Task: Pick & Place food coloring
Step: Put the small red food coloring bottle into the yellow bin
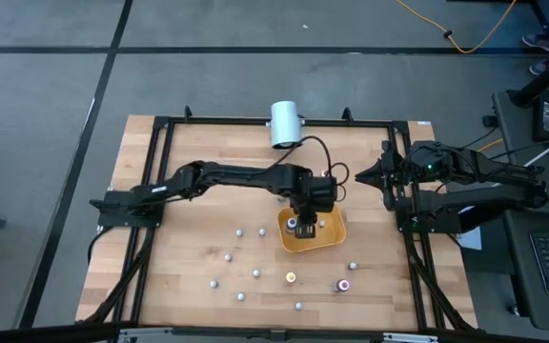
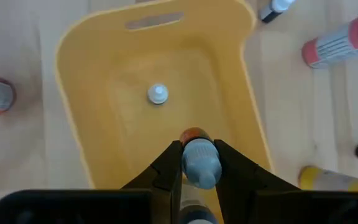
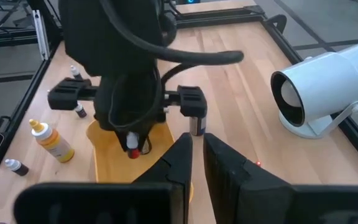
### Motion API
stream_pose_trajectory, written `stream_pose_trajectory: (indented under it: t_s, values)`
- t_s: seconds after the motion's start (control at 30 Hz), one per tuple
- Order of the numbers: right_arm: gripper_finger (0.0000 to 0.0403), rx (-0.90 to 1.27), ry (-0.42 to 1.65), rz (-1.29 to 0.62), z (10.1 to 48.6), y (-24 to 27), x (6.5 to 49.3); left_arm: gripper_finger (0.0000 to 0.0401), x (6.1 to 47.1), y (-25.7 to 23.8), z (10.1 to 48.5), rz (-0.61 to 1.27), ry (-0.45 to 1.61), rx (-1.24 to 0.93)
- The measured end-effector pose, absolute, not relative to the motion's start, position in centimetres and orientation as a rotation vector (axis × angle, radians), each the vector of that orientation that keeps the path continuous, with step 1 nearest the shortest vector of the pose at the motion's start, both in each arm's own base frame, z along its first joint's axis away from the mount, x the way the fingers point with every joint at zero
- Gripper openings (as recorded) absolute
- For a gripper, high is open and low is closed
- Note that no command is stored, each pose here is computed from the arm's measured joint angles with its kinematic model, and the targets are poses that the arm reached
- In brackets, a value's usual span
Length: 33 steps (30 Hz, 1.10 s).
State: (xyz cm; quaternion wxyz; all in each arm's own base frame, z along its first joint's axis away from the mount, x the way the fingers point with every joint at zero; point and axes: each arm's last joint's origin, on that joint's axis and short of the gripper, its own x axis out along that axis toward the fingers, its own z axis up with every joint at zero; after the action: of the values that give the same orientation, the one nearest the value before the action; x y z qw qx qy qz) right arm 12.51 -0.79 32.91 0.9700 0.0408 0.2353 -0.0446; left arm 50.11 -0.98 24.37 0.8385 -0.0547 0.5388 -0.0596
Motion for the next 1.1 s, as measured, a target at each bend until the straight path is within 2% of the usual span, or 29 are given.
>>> stream_pose_trajectory:
  t_s: [0.27,0.77,1.1]
  values:
    - [0.0044,0.084,0.475,-0.091,32.9,-0.8,12.5,0.0067,51.1,-0.9,21.3,-0.14,1.177,-0.079]
    - [0.0044,0.087,0.478,-0.091,32.9,-0.8,12.5,0.0067,52.1,-0.5,19.6,-0.139,1.14,0.009]
    - [0.0044,0.086,0.478,-0.092,32.9,-0.8,12.5,0.0067,52.2,-0.5,17.7,-0.157,1.198,0.033]
